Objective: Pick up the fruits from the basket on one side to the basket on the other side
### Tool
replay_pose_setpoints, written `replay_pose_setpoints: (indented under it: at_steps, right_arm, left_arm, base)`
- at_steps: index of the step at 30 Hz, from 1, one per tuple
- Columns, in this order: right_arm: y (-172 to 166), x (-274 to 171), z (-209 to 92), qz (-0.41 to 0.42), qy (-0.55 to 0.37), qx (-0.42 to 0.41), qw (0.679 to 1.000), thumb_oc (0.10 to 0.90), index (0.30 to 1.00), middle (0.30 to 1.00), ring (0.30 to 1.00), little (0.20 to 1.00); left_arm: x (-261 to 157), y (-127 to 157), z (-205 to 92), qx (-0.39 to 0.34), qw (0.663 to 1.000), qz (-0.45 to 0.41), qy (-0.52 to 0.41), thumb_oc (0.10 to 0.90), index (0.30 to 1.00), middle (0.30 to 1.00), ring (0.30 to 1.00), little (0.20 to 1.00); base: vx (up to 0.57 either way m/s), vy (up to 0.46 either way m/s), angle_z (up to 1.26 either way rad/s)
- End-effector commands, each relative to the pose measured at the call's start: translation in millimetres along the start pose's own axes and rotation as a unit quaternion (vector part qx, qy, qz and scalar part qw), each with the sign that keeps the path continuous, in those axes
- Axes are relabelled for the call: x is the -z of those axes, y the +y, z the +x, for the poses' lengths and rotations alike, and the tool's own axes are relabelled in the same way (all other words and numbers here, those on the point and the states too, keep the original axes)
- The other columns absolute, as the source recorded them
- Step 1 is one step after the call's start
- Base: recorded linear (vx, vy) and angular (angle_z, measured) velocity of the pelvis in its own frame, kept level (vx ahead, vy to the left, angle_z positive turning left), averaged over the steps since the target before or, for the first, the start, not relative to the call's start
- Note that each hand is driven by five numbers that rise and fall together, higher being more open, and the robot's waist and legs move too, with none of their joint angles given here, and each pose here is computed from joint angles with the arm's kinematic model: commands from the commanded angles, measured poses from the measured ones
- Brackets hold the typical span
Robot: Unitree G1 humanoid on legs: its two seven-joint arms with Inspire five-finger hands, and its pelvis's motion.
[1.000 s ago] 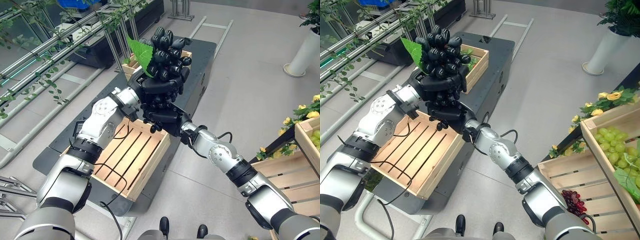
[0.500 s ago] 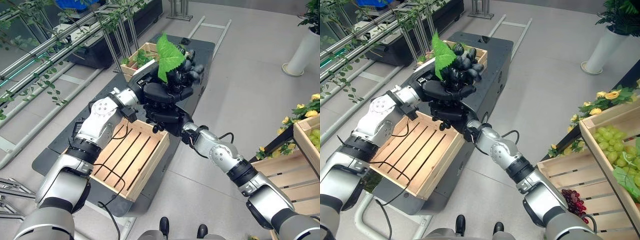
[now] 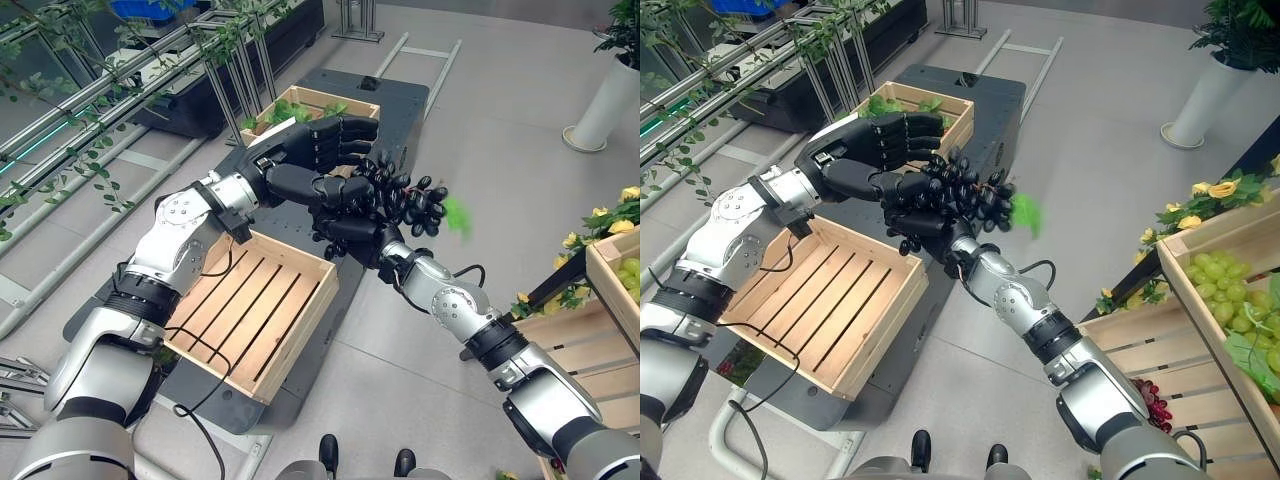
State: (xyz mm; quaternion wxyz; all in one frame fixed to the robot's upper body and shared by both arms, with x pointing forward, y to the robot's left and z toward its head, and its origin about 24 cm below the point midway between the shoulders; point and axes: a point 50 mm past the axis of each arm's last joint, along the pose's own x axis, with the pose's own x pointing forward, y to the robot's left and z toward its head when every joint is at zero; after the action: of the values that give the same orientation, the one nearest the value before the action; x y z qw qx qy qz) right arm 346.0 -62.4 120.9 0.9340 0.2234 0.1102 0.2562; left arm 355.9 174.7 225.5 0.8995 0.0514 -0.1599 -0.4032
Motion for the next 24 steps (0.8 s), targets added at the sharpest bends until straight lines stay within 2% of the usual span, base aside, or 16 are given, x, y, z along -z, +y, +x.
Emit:
replay_pose_setpoints:
  at_steps: [1, 6, 10, 12, 14, 17, 24]
  right_arm:
    - [4.2, -22.8, 1.8, 0.059, -0.104, -0.019, 0.993, 0.4, 0.3, 0.3, 0.3, 0.3]
    - [0.8, -21.8, 2.1, 0.046, -0.098, -0.006, 0.994, 0.4, 0.3, 0.3, 0.3, 0.3]
    - [-5.3, -17.8, 0.5, 0.044, -0.092, 0.0, 0.995, 0.4, 0.3, 0.3, 0.3, 0.3]
    - [-6.8, -13.4, 1.2, 0.047, -0.088, 0.004, 0.995, 0.4, 0.3, 0.3, 0.3, 0.3]
    - [-6.6, -10.2, 1.4, 0.05, -0.086, 0.005, 0.995, 0.4, 0.3, 0.3, 0.3, 0.3]
    - [-4.6, -0.5, 0.6, 0.057, -0.079, 0.001, 0.995, 0.4, 0.3, 0.3, 0.3, 0.3]
    - [-13.9, 32.3, -20.0, 0.057, -0.061, 0.005, 0.997, 0.4, 0.3, 0.3, 0.3, 0.3]
  left_arm:
    - [-29.8, 10.2, 4.9, -0.019, 0.989, -0.058, -0.132, 0.8, 0.9, 0.9, 0.9, 0.9]
    - [-31.9, 6.0, 6.2, -0.027, 0.986, -0.066, -0.149, 0.8, 0.9, 0.9, 0.9, 0.9]
    - [-32.1, 12.7, -0.8, -0.07, 0.98, -0.075, -0.17, 0.8, 0.9, 0.9, 0.9, 0.9]
    - [-30.3, 23.3, -9.4, -0.15, 0.968, -0.068, -0.188, 0.8, 0.9, 0.9, 0.9, 0.9]
    - [-24.3, 27.7, -16.0, -0.188, 0.962, -0.063, -0.19, 0.8, 0.9, 0.9, 0.9, 0.9]
    - [-2.3, 27.7, -27.5, -0.251, 0.955, -0.028, -0.159, 0.8, 0.9, 0.9, 0.9, 0.9]
    - [48.0, 5.6, -57.5, -0.316, 0.945, 0.021, -0.078, 0.8, 0.9, 0.9, 0.9, 0.9]
  base:
    - [0.0, 0.0, 0.0]
    - [0.0, 0.0, 0.0]
    - [0.0, 0.0, 0.0]
    - [0.0, 0.0, 0.0]
    - [0.0, 0.0, 0.0]
    - [0.0, 0.0, 0.0]
    - [0.0, 0.0, 0.0]
